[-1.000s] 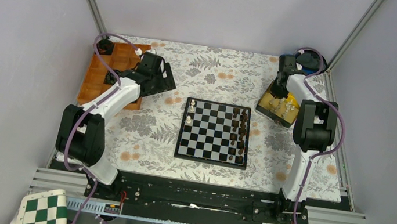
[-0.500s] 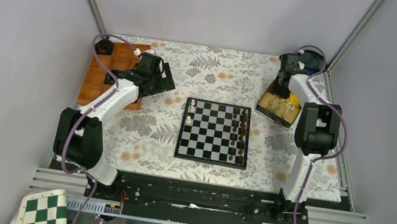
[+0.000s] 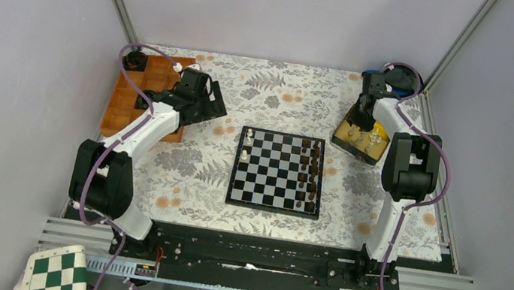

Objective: Set up the chess pieces on the board
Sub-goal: Pick up the chess piece from the storage box.

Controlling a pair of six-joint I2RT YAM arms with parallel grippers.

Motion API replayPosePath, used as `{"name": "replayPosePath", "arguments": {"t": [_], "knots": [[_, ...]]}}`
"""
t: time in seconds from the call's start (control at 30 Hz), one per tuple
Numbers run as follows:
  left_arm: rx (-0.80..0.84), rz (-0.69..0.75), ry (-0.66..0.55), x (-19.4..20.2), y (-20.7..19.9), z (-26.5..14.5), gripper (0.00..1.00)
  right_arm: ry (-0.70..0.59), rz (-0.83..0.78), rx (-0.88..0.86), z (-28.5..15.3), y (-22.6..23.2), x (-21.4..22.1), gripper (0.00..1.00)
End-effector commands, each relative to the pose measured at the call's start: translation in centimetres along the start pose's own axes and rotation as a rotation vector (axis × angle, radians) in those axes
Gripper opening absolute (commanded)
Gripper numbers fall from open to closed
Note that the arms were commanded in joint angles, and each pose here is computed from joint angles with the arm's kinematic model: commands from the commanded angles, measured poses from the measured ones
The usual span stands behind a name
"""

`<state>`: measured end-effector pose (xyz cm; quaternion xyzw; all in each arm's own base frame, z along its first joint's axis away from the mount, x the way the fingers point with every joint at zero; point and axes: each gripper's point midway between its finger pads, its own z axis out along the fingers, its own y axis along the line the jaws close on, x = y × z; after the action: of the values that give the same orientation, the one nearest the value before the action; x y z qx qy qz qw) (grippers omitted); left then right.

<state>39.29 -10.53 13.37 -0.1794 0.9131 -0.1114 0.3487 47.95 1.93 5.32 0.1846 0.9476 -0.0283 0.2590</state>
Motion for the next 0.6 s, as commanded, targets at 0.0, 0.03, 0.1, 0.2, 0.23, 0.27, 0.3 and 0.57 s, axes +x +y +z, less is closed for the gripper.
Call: {"name": "replayPosePath", "arguments": {"t": [0.0, 0.03, 0.1, 0.2, 0.23, 0.27, 0.3, 0.57], "knots": [[0.031, 0.009, -0.028, -0.5, -0.6, -0.5, 0.99, -0.03, 0.005, -0.034, -1.5, 0.4, -1.1, 0.41], [0.03, 0.006, -0.028, -0.5, -0.6, -0.4, 0.99, -0.029, 0.004, -0.034, -1.4, 0.4, -1.1, 0.41], [0.029, 0.004, -0.027, -0.4, -0.6, -0.4, 0.99, -0.025, 0.004, -0.035, -1.1, 0.5, -1.1, 0.4], [0.025, 0.001, -0.025, -0.3, -0.5, -0.3, 0.99, -0.017, 0.004, -0.039, -0.8, 0.6, -1.0, 0.38], [0.026, 0.0, -0.025, -0.4, -0.5, -0.3, 0.99, -0.017, 0.002, -0.039, -0.8, 0.7, -1.0, 0.38], [0.024, 0.001, -0.025, -0.3, -0.5, -0.3, 0.99, -0.015, 0.002, -0.04, -0.7, 0.7, -1.0, 0.38], [0.024, 0.0, -0.026, -0.4, -0.5, -0.3, 0.99, -0.015, 0.002, -0.04, -0.6, 0.8, -1.0, 0.37], [0.019, -0.001, -0.019, -0.3, -0.5, 0.1, 0.99, 0.0, -0.001, -0.038, 0.1, 0.9, -0.8, 0.34]]}}
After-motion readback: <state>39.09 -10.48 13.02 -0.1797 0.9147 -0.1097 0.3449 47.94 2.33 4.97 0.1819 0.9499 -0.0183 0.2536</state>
